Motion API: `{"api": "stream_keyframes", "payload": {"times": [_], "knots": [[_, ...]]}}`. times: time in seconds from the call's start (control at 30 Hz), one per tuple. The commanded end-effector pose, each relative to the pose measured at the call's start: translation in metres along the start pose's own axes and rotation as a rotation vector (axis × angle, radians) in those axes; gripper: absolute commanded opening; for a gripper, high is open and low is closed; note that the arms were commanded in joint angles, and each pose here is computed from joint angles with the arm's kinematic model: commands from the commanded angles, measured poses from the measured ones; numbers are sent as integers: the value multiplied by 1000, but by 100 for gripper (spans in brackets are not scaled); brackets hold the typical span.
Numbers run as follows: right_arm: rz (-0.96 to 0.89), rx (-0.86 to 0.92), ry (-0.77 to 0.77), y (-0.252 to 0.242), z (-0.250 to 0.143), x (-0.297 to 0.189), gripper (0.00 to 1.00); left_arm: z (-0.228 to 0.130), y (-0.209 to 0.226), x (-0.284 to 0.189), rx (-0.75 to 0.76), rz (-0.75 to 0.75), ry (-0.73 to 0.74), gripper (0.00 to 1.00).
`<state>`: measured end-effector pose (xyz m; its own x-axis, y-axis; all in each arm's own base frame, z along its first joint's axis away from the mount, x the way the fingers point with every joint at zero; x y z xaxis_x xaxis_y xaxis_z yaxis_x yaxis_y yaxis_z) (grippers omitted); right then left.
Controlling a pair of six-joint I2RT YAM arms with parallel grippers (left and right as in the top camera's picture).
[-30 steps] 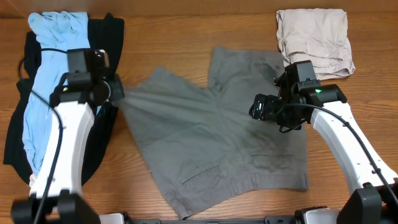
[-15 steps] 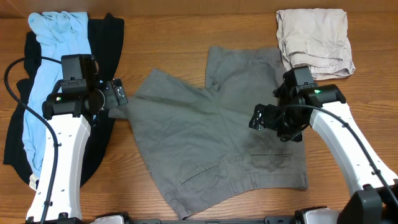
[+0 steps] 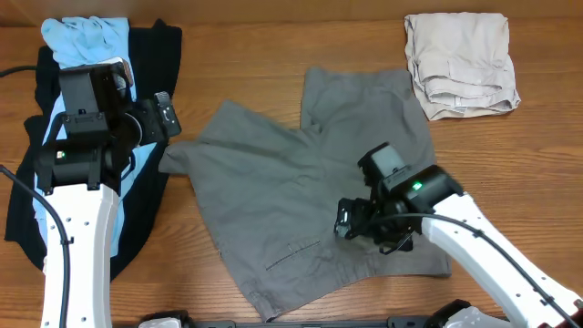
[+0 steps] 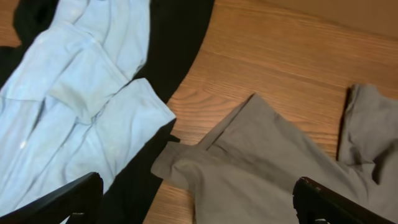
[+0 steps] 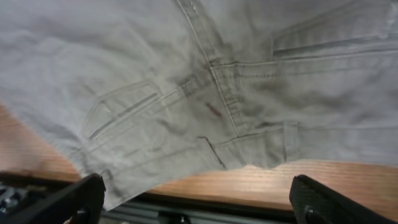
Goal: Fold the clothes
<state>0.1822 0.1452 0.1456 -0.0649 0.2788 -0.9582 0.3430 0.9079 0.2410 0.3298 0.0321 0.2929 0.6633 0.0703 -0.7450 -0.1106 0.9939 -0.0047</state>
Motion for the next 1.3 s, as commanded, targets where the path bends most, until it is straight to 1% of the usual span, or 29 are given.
{"api": "stream_keyframes", "payload": {"times": [0.0, 0.07, 0.17, 0.3, 0.4, 0.6, 0.93, 1.1, 1.27], "knots": [[-24, 56, -16, -7, 3, 18, 99, 2, -1, 7, 21, -28, 18, 100], [-38, 59, -29, -10, 7, 26, 99, 0, -1, 13, 20, -28, 34, 100], [-103, 126, -48, -19, 15, 40, 99, -3, -2, 21, 21, -33, 60, 100], [-147, 151, -12, -20, 24, 62, 99, -6, -7, 31, 19, -73, 89, 100], [-185, 190, 13, -24, 30, 78, 99, -8, -7, 38, 19, -75, 112, 100], [-206, 262, 20, -37, 48, 91, 100, -13, -9, 50, 21, -77, 149, 100], [-109, 347, -100, -71, 120, 96, 99, -20, -12, 72, 26, -83, 204, 100], [-126, 441, -176, -105, 151, 97, 99, -23, -18, 84, 37, -91, 225, 100], [-111, 570, -234, -142, 175, 87, 99, -26, -35, 98, 74, -116, 242, 100]]}}
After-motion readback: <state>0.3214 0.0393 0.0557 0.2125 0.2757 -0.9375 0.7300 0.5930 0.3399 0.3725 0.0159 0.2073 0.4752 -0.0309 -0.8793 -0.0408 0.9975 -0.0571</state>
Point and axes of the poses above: each gripper's point midway between its finger pads, its own x axis out along the fingers, its own y axis along the line the jaws close on, z = x × y, the point moved 5 cm from there along -x, back along the fingers, and after that the axes turned 11 degrees about x, right-handed, at the moved point
